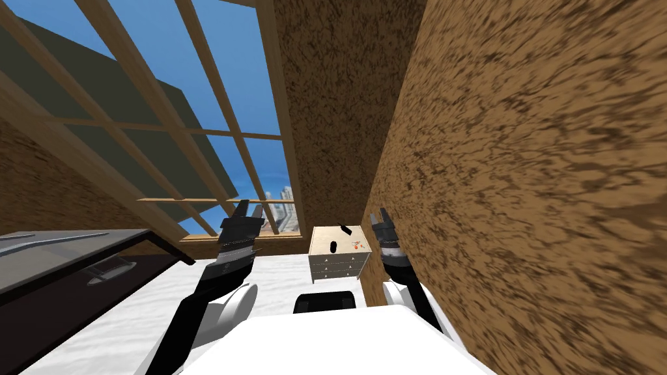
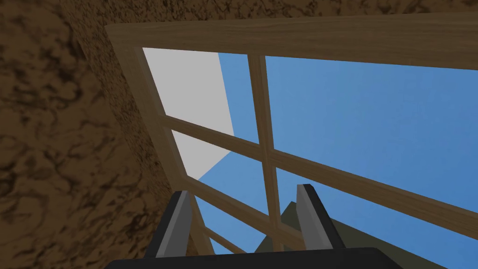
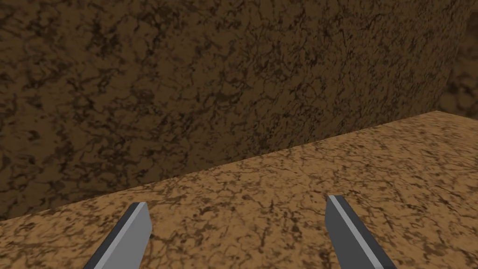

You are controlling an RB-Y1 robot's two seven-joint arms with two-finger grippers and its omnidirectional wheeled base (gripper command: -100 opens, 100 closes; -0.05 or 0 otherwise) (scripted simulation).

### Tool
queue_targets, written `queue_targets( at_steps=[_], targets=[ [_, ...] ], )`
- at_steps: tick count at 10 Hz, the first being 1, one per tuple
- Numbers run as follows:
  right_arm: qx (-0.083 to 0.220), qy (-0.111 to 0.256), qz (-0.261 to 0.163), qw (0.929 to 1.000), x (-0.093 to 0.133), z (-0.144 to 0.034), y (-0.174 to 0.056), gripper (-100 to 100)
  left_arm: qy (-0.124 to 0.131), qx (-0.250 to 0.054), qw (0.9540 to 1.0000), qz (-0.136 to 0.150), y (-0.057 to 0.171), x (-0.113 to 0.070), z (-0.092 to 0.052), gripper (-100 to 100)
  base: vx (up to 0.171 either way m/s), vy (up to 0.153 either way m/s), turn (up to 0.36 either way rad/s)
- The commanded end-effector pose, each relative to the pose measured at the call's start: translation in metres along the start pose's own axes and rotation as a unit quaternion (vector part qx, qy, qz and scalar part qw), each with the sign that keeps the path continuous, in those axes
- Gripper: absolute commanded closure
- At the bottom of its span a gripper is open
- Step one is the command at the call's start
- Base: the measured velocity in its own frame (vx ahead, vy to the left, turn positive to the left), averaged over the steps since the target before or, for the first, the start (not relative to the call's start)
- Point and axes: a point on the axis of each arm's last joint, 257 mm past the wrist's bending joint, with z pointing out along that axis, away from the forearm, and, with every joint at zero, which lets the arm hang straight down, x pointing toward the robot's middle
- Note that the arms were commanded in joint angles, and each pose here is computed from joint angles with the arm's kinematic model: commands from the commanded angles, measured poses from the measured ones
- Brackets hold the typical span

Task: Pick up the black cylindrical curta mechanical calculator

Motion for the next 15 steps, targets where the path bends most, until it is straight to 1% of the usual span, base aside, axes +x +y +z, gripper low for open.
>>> queue_targets(
  at_steps=[1, 2, 3, 5, 6, 7, 9, 10, 11, 12, 13, 14, 15],
  targets=[
    [0.035, 0.019, -0.032, 0.9987, 0.008, -0.009, -0.028, -100, 0.000, 0.000, 1.0000, 0.000, 0.000, 0.000, 0.000, 0, -0.048, -0.009, 0.131],
    [0.059, 0.030, -0.048, 0.9966, 0.012, -0.018, -0.046, -100, 0.000, 0.000, 1.0000, 0.000, 0.000, 0.000, 0.000, 0, -0.052, 0.000, 0.136],
    [0.059, 0.032, -0.052, 0.9964, 0.013, -0.018, -0.047, -100, 0.000, 0.000, 1.0000, 0.000, 0.000, 0.000, 0.000, 0, -0.033, -0.004, 0.030],
    [0.109, 0.063, -0.095, 0.9875, 0.022, -0.042, -0.087, -100, 0.000, 0.000, 1.0000, 0.000, 0.000, 0.000, 0.000, 0, -0.032, -0.006, 0.128],
    [0.134, 0.080, -0.116, 0.9809, 0.026, -0.055, -0.107, -100, 0.000, 0.000, 1.0000, 0.000, 0.000, 0.000, 0.000, 0, -0.041, 0.007, 0.170],
    [0.135, 0.082, -0.119, 0.9803, 0.026, -0.056, -0.108, -100, 0.000, 0.000, 1.0000, 0.000, 0.000, 0.000, 0.000, 0, -0.027, 0.009, 0.055],
    [0.183, 0.118, -0.160, 0.9629, 0.031, -0.087, -0.146, -100, 0.000, 0.000, 1.0000, 0.000, 0.000, 0.000, 0.000, 0, -0.027, 0.015, 0.156],
    [0.187, 0.122, -0.166, 0.9605, 0.032, -0.090, -0.150, -100, 0.000, 0.000, 1.0000, 0.000, 0.000, 0.000, 0.000, 0, -0.020, 0.014, 0.072],
    [0.210, 0.143, -0.188, 0.9488, 0.034, -0.108, -0.169, -100, 0.000, 0.000, 1.0000, 0.000, 0.000, 0.000, 0.000, 0, -0.016, 0.024, 0.122],
    [0.212, 0.145, -0.190, 0.9476, 0.034, -0.109, -0.171, -100, 0.000, 0.000, 1.0000, 0.000, 0.000, 0.000, 0.000, 0, -0.008, 0.021, 0.061],
    [0.236, 0.168, -0.213, 0.9329, 0.034, -0.130, -0.190, -100, 0.000, 0.000, 1.0000, 0.000, 0.000, 0.000, 0.000, 0, -0.006, 0.033, 0.117],
    [0.253, 0.189, -0.233, 0.9198, 0.034, -0.146, -0.203, -100, 0.000, 0.000, 1.0000, 0.000, 0.000, 0.000, 0.000, 0, -0.016, 0.046, 0.236],
    [0.261, 0.193, -0.237, 0.9158, 0.033, -0.153, -0.210, -100, 0.000, 0.000, 1.0000, 0.000, 0.000, 0.000, 0.000, 0, -0.010, 0.038, 0.079]
  ],
)
